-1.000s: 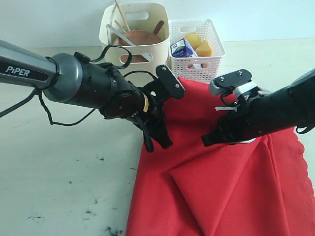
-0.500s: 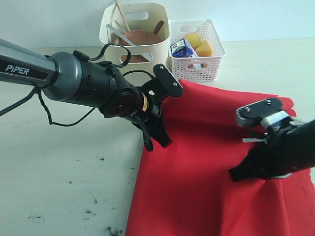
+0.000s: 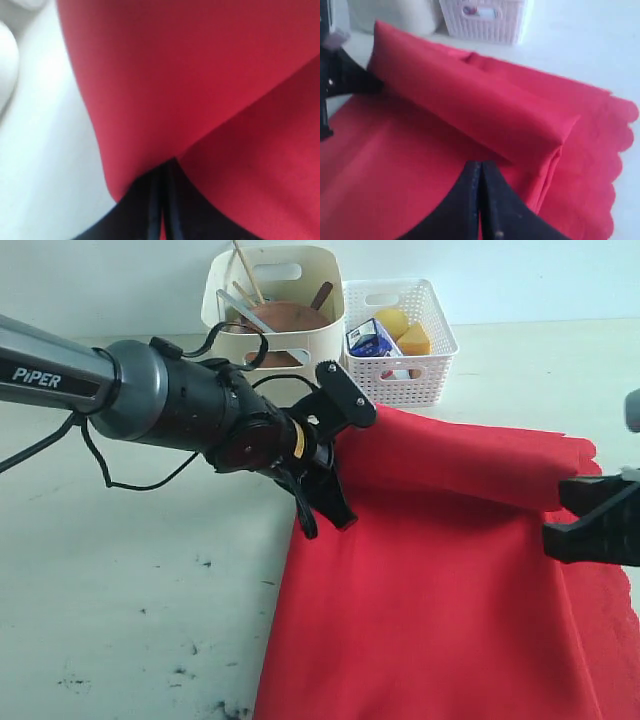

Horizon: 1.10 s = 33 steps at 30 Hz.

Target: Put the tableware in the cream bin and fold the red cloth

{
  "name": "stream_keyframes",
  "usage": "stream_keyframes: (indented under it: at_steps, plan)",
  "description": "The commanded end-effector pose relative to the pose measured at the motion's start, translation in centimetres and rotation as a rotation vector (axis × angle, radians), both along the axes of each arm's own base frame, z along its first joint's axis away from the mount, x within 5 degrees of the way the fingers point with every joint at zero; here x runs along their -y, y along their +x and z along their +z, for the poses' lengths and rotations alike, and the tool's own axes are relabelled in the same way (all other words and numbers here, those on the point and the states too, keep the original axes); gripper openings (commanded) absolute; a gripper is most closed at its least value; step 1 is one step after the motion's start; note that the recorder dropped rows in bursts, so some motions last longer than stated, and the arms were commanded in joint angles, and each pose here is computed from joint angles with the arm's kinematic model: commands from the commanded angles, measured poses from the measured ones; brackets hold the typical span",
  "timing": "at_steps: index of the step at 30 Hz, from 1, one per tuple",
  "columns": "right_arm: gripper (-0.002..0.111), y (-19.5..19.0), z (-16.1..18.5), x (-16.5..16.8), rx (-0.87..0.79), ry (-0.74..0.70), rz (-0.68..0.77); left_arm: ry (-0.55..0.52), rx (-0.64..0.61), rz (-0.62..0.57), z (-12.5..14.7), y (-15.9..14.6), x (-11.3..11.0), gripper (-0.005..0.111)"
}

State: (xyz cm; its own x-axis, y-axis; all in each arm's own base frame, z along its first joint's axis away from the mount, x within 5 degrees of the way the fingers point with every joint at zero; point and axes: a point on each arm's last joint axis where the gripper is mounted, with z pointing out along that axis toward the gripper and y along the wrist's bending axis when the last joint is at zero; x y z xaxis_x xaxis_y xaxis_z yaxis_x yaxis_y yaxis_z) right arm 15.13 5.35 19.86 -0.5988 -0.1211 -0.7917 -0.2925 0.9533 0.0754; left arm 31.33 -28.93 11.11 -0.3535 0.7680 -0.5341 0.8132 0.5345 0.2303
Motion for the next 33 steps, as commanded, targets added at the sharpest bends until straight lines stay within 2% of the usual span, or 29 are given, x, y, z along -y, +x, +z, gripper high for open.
stream_keyframes:
  at_steps: [1, 4, 7, 16, 21, 28, 33]
  plan:
    - [0.0, 1.3, -3.6, -0.3, -0.178, -0.073, -0.006, -0.073, 0.055, 0.004, 1.8, 1.1, 1.2, 0.001]
    - [0.0, 2.6, -6.4, -0.3, -0.246, -0.129, -0.034, -0.127, 0.088, 0.024, 3.5, 2.0, 2.1, 0.001]
    - [0.0, 3.2, -7.6, -0.3, -0.248, -0.153, -0.052, -0.156, 0.057, 0.078, 3.1, 2.2, 2.3, 0.001]
    - [0.0, 3.3, -6.3, -0.3, -0.183, -0.114, -0.072, 0.085, -0.113, 0.127, -1.3, 0.7, 1.2, 0.001]
    - [0.0, 3.1, -6.1, -0.3, -0.196, -0.089, -0.088, 0.148, -0.221, 0.195, -1.7, -0.3, 0.7, 0.001]
    - [0.0, 3.1, -6.2, -0.3, -0.202, -0.089, -0.086, 0.283, -0.312, 0.159, -2.2, -4.0, 2.1, 0.001]
    - [0.0, 2.8, -6.4, -0.3, -0.236, -0.091, -0.08, 0.351, -0.326, 0.148, -0.4, -6.0, 2.7, 0.001]
